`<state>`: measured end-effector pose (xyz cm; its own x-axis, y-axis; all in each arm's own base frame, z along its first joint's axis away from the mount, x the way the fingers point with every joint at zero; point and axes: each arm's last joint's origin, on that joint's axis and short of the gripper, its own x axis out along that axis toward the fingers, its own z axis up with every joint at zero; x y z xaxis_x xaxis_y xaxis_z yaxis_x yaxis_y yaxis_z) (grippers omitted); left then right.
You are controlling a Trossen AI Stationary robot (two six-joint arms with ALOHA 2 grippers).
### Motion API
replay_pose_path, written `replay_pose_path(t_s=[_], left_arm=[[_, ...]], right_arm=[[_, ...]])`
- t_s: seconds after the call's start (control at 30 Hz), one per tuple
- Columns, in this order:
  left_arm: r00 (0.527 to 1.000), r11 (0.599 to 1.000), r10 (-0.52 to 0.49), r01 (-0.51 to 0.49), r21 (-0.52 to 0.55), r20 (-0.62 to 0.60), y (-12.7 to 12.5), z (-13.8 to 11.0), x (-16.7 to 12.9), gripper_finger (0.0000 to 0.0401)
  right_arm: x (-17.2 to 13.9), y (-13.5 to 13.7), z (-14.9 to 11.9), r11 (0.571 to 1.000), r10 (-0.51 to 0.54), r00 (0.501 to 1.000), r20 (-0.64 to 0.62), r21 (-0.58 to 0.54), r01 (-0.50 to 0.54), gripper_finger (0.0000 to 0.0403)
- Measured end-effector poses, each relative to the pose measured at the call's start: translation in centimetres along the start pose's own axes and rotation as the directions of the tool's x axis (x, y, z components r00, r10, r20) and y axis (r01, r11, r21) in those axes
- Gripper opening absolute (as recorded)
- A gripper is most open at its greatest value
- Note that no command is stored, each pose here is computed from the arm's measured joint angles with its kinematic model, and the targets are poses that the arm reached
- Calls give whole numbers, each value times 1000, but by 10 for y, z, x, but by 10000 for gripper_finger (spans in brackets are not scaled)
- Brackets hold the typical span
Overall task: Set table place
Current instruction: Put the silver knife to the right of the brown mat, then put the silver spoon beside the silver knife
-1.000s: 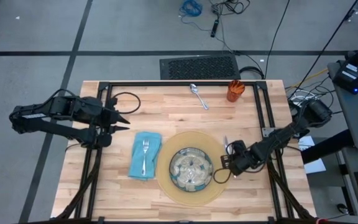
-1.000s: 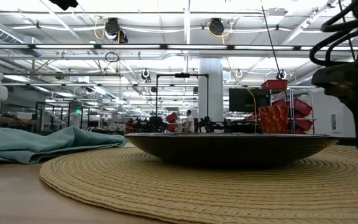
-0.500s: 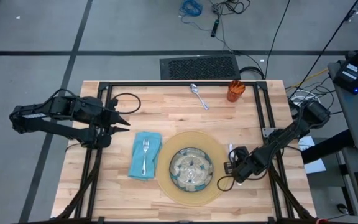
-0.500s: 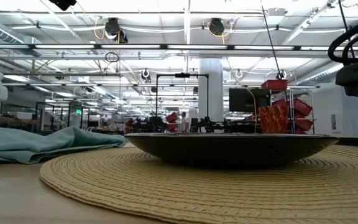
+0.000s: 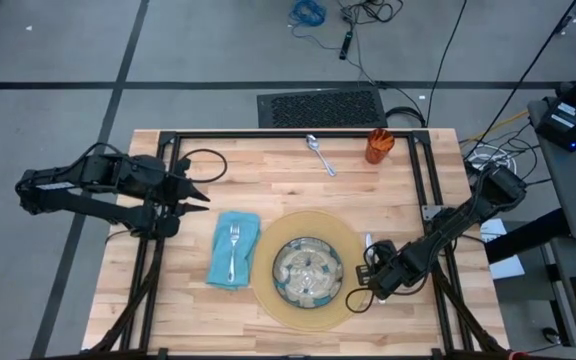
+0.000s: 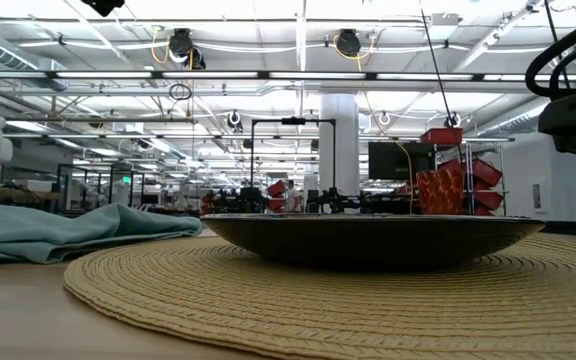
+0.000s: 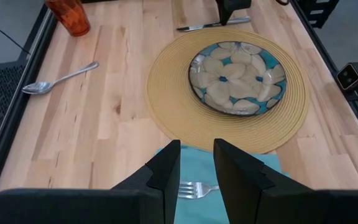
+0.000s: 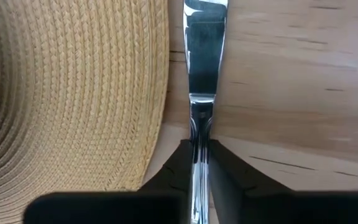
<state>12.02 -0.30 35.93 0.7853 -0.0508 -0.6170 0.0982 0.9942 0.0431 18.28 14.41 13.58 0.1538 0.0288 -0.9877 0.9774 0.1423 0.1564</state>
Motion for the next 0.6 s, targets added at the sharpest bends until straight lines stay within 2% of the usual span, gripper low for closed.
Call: replay_pose_path(t_s=[0.2,0.47,0.6], left_arm=[[1000,1000,0,0,0,-3,0,0,0,83],[1000,1000,9,-9,1,11,0,1,0,83],[1000,1000,14,-14,0,21,1,2,0,83]], right_arm=[[-3,2,0,1000,-5,1000,18,8,5,60],[-31,11,-2,996,-78,991,109,-32,82,69],[-43,22,-5,998,-11,989,149,-67,21,69]])
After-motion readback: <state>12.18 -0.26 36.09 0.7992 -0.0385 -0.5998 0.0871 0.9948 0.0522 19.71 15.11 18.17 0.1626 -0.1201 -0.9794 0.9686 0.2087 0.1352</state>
